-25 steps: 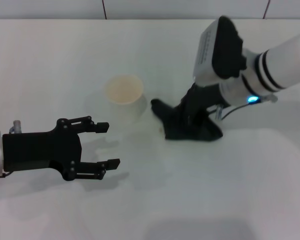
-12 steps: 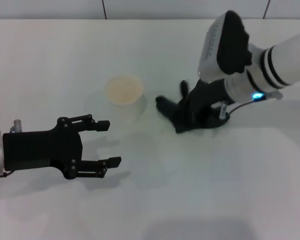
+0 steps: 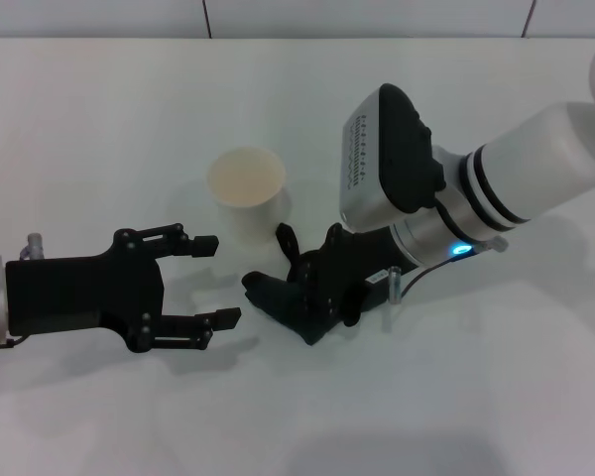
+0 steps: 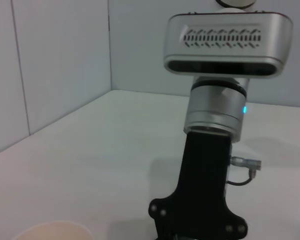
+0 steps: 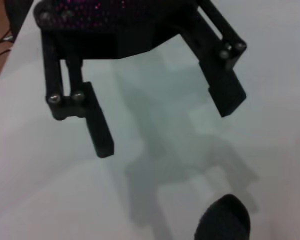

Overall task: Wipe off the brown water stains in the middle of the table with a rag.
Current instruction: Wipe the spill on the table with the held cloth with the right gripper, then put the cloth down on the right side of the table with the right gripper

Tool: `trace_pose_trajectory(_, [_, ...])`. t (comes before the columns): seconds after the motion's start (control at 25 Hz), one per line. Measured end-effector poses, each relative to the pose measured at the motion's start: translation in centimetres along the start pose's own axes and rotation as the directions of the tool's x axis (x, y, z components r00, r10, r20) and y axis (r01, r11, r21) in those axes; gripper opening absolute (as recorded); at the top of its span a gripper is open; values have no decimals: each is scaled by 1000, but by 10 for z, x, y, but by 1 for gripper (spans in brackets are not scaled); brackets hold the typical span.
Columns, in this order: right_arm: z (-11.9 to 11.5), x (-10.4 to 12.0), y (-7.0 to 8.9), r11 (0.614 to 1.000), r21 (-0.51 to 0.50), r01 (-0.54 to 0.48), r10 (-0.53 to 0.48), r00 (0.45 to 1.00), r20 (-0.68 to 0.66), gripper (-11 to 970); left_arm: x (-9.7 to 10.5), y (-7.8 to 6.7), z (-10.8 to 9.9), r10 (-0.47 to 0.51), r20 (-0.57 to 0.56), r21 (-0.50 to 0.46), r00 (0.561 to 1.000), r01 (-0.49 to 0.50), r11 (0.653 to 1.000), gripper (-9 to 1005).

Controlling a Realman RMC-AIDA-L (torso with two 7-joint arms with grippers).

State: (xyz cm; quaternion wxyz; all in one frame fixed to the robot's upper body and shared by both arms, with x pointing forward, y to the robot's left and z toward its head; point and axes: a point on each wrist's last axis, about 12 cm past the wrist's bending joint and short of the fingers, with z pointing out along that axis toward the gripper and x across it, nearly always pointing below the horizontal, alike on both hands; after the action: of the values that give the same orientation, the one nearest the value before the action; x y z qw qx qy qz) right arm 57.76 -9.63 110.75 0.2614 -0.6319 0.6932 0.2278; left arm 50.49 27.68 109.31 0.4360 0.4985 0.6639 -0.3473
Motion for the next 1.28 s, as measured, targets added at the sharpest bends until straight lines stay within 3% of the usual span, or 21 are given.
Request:
trace_pose_trajectory(0.16, [0,4,-7,999,54,-4,4,1000,-1,116,0,0,0,3,0,0,1000,-3,1000,842])
trace_pose_trajectory(0.4, [-16,18,-36,980,200,-23,29,999,-28,120,1,0,1,7,1,0,1000,-7,1000,841])
trace_pose_trajectory(0.56, [-26,24,-46,968,246,-40,49,998,-30,122,1,0,1,6,3,-2,1000,-6,1000,841])
trace_pose_trajectory(0.76, [-25,26,-42,976,215,-43,53,998,-41,124,0,-1,1,3,10,-4,1000,-3,1000,842])
trace_pose_trajectory(0.96, [-25,19,-24,993,113,-26,29,999,-32,126,-1,0,1,4,20,-10,1000,-4,1000,841])
trace_pose_trajectory(1.12, [-41,22,-17,995,92,-33,34,999,-8,129,0,0,0,2,21,-14,1000,-2,1000,841])
trace_pose_trajectory(1.28, [-58,41,-18,993,101,-59,63,997,-34,130,1,-1,-1,3,23,-17,1000,-3,1000,842])
